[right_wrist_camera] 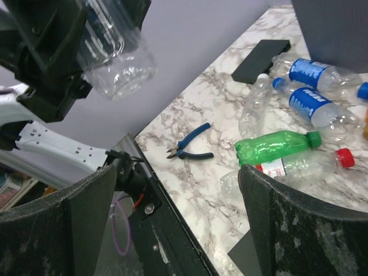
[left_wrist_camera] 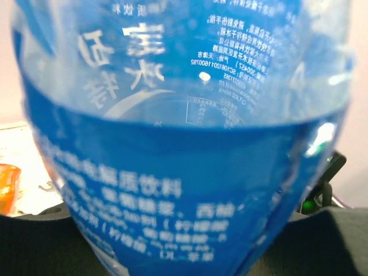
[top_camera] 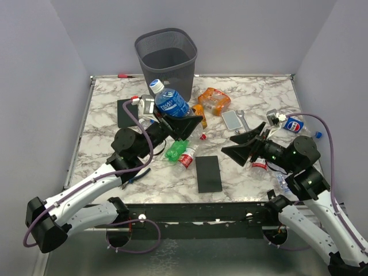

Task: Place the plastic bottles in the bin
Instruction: Pick up the plastic bottle at the center of the board.

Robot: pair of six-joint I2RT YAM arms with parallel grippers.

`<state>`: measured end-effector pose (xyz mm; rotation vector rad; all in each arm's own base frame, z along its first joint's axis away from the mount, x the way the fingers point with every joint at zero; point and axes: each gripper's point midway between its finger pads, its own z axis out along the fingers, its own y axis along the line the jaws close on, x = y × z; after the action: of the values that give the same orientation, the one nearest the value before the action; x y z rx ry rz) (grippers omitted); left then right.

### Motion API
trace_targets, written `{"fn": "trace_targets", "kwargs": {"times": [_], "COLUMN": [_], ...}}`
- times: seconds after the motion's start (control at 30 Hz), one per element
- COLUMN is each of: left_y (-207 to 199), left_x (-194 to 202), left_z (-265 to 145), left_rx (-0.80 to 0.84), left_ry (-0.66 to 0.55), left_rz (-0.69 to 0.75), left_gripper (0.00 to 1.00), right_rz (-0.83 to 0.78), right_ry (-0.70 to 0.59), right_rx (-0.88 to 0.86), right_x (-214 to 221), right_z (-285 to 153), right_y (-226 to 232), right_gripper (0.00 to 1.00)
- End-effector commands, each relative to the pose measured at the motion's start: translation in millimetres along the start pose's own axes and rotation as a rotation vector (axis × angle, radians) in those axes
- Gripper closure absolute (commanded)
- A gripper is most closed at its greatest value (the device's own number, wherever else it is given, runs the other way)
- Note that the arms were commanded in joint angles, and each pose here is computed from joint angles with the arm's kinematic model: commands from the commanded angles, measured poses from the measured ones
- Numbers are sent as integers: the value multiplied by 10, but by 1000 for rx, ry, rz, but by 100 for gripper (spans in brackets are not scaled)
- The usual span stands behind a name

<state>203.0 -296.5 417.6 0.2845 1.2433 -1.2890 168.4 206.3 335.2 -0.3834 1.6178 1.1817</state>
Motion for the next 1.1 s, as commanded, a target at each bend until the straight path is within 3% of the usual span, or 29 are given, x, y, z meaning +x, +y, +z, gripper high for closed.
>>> {"fn": "trace_targets", "kwargs": {"times": [0.0,0.17,0.33,0.87,1.07], "left_y": [-160,-199,-215,-148,-119], "left_x": [-75,-45,-34,302,325], "left_z": [125,214,268,398,428], "left_rx": [118,153,166,174,165], "left_ry": [11,49,74,204,208], "left_rz": [-153,-153,-166,-250,-262], "left_gripper": [86,83,82,82,82], "right_rz": [-7,36,37,-37,-31], "right_ry": [2,6,-45,75,91], "right_rx": [-143,-159,-132,-220,-226], "right_x": [30,66,-18,-34,29], "right_z": [19,64,49,434,567], "right_y": [216,206,185,362,367], "right_gripper": [8,8,0,0,12]}}
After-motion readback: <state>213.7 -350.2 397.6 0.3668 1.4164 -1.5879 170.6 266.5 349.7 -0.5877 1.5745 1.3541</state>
